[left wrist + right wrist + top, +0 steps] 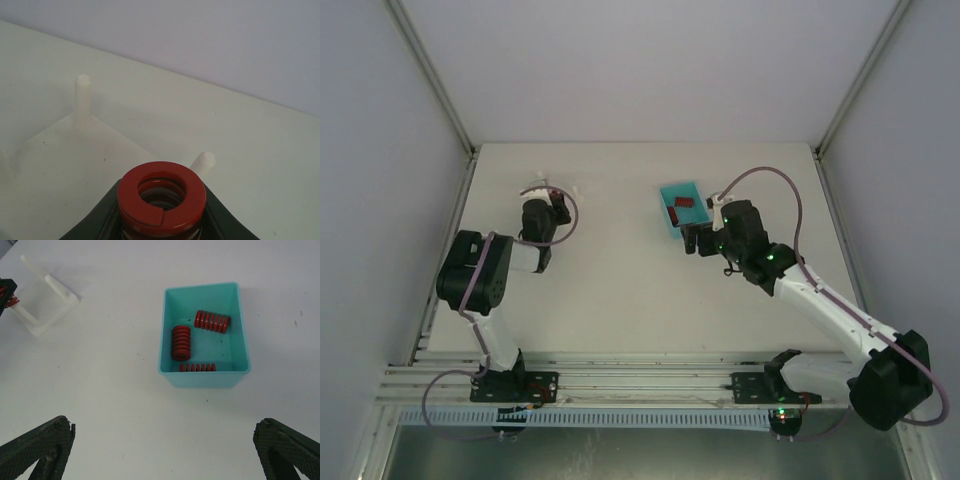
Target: Install the large spring
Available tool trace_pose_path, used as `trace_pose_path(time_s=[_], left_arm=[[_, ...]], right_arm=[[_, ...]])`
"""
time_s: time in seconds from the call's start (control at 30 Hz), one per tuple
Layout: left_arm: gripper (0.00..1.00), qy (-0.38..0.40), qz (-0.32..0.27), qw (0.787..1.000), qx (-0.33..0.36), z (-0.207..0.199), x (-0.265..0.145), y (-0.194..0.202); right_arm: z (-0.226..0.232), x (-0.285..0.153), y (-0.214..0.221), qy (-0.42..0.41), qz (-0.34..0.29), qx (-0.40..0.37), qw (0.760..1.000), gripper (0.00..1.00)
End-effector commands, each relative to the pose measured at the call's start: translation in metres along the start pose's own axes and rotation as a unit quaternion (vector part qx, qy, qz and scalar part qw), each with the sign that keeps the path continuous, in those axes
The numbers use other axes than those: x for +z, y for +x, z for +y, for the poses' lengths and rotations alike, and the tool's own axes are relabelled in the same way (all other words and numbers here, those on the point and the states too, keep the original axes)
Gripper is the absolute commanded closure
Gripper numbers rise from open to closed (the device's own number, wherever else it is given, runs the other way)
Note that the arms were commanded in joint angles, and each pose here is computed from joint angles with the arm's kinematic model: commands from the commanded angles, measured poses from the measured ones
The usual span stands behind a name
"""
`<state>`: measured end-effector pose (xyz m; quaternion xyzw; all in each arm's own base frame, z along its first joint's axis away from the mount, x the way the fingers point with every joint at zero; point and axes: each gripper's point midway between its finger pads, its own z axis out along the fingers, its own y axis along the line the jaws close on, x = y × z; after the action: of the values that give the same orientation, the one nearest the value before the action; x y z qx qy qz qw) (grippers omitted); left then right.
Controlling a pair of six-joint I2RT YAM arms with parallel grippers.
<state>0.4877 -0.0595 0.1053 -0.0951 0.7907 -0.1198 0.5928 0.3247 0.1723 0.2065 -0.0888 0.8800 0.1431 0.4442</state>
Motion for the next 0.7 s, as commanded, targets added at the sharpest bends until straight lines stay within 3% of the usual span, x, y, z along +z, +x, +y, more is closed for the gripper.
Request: trace_pose_path(time_s=[0.0, 0.27, 0.67], left_arm=[[0.69, -0.032, 0.006, 0.999, 0.019, -0.0015, 0.0015, -0.0062], [0.66, -0.061, 0.025, 0.997, 0.042, -0.0060, 0.0081, 0.0010], [0.50, -0.069, 0.020, 0.997, 0.042, -0.0055, 0.0052, 0.0002]], right_arm=[[0.0005, -0.0072, -0.0045, -0.010, -0.014, 0.008, 1.000, 0.01], [-0.0041, -0.0154, -0.0091, -0.007, -0.027, 0.015, 0.999, 0.01], [-0.0087, -0.0149, -0.0081, -0.004, -0.026, 0.021, 0.999, 0.01]])
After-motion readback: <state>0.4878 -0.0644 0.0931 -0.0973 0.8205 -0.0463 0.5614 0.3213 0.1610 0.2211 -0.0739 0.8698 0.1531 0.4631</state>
